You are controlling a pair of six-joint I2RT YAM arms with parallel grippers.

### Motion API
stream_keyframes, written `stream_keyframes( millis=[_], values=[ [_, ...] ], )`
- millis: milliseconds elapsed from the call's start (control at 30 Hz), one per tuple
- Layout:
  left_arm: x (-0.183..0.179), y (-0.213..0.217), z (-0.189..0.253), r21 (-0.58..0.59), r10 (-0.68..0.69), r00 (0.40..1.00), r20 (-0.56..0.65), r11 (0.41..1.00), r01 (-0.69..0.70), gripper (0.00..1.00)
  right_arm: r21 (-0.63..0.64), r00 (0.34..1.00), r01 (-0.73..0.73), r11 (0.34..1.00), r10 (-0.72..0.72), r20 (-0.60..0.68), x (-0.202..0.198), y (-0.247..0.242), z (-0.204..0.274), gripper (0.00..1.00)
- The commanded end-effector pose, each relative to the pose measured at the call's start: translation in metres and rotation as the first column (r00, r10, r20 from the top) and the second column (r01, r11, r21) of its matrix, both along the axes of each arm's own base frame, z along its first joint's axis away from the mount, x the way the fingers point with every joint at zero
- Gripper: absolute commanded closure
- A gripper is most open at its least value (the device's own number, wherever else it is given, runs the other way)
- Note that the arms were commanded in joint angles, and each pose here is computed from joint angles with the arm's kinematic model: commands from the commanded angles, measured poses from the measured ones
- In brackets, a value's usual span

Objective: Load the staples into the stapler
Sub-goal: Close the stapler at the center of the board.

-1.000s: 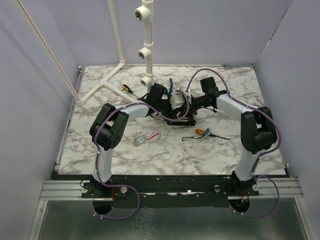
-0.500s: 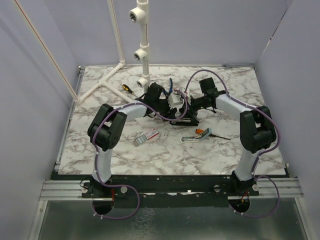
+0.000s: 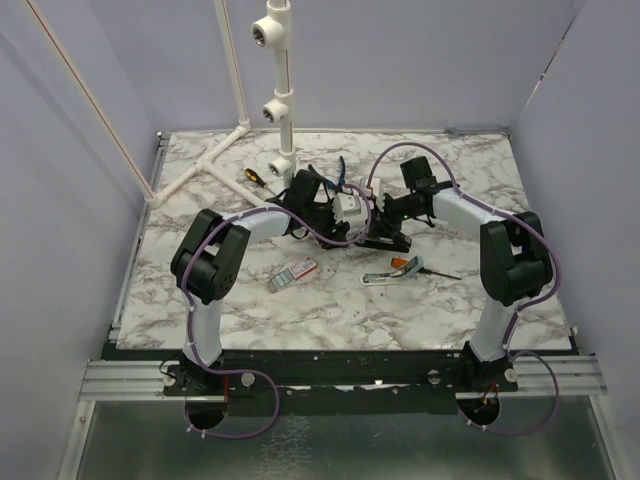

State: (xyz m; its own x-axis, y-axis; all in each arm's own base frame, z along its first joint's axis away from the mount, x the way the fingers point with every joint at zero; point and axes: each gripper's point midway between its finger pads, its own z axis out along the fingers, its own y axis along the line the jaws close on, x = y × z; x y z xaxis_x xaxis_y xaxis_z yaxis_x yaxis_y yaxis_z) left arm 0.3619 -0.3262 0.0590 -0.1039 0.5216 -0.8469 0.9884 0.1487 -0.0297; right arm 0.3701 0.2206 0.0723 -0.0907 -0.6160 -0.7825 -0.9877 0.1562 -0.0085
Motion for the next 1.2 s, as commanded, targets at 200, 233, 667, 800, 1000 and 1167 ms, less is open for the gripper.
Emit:
stream_keyframes(
  millis=[200, 233, 667, 800, 1000, 1167],
  values=[
    [-0.005, -0.003, 0.019, -0.050, -0.061, 0.998, 0.023, 0.997, 0.062, 0.43, -0.165, 0.994, 0.072, 0.984, -0.085, -0.075, -0.007, -0.031, -0.030, 0.65],
    [-0.004, -0.004, 0.020, -0.052, -0.063, 0.998, 0.025, 0.997, 0.065, 0.43, -0.173, 0.993, 0.074, 0.982, -0.089, -0.081, -0.007, -0.031, -0.031, 0.61],
    [0.001, -0.015, 0.026, -0.035, -0.040, 0.998, 0.049, 0.999, 0.041, 0.43, -0.249, 0.987, 0.127, 0.960, -0.148, -0.067, -0.008, -0.050, -0.031, 0.35],
    [0.001, -0.017, 0.029, -0.034, -0.034, 0.998, 0.051, 0.999, 0.035, 0.43, -0.274, 0.987, 0.110, 0.955, -0.138, -0.085, -0.013, -0.061, -0.038, 0.36],
    [-0.003, -0.019, 0.026, -0.030, -0.036, 0.999, 0.039, 0.999, 0.037, 0.43, -0.282, 0.985, 0.099, 0.954, -0.135, -0.110, -0.017, -0.071, -0.049, 0.39],
    [-0.001, -0.021, 0.024, -0.025, -0.014, 1.000, 0.021, 1.000, 0.014, 0.43, -0.238, 0.986, 0.082, 0.968, -0.114, -0.122, -0.019, -0.064, -0.045, 0.47]
  ],
)
